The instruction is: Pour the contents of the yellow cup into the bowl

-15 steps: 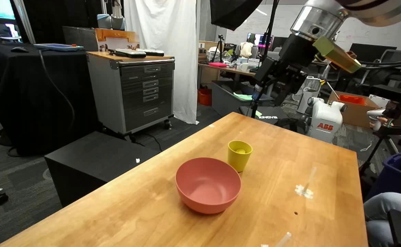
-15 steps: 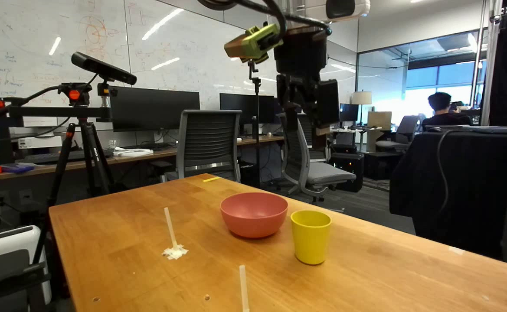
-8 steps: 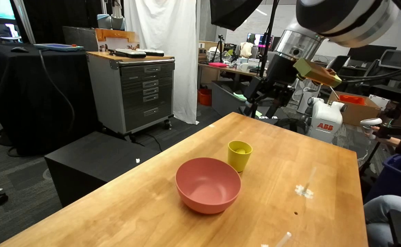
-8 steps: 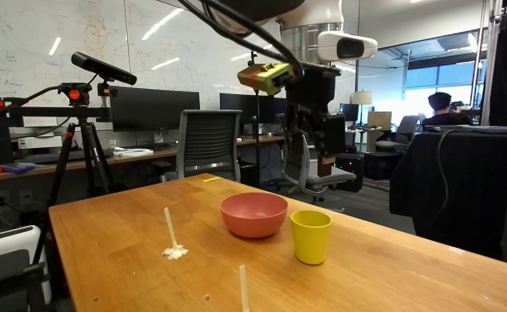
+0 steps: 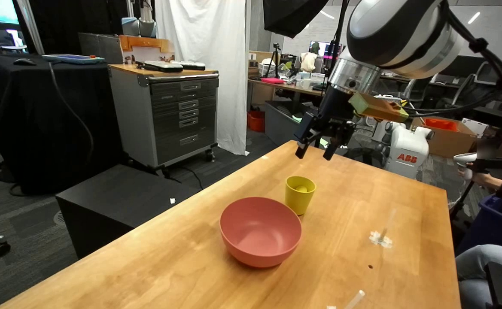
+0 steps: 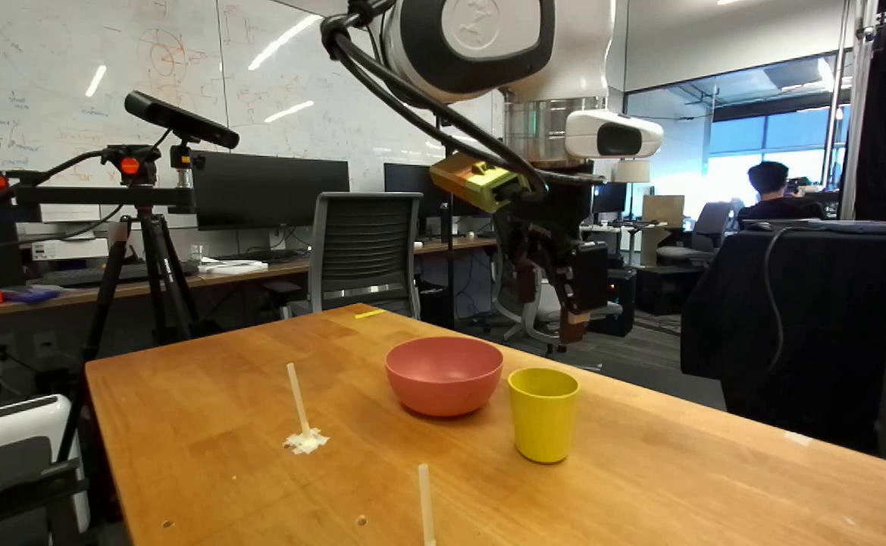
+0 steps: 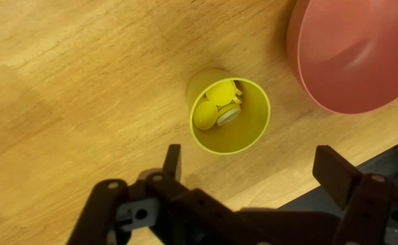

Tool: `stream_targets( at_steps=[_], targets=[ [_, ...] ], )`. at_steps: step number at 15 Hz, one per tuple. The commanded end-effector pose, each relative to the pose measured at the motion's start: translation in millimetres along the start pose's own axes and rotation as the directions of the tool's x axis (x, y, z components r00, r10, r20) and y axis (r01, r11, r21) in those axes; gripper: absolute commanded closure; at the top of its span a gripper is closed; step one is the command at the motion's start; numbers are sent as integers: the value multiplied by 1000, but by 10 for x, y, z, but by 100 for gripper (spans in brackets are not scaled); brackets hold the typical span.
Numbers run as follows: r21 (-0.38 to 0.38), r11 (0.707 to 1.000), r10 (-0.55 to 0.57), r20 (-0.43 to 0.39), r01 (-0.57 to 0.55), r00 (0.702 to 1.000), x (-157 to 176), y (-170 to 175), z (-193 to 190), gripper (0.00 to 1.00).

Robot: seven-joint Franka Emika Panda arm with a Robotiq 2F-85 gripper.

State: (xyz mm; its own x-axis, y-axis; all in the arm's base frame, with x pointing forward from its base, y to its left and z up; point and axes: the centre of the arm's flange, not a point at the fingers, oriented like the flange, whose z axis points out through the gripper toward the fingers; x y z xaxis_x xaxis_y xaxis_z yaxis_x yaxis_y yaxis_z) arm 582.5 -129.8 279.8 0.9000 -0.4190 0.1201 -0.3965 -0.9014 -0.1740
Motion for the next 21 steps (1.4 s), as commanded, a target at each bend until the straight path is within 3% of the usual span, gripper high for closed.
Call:
stream_targets(
  at_steps=[1, 14, 21],
  targets=[
    [-3, 1000, 3, -24, -3, 1000, 211, 13, 60, 0],
    [-51, 998, -34, 10, 34, 999, 298, 29, 647, 0],
    [-59, 998, -36, 22, 37, 999, 205, 131, 748, 0]
  ],
)
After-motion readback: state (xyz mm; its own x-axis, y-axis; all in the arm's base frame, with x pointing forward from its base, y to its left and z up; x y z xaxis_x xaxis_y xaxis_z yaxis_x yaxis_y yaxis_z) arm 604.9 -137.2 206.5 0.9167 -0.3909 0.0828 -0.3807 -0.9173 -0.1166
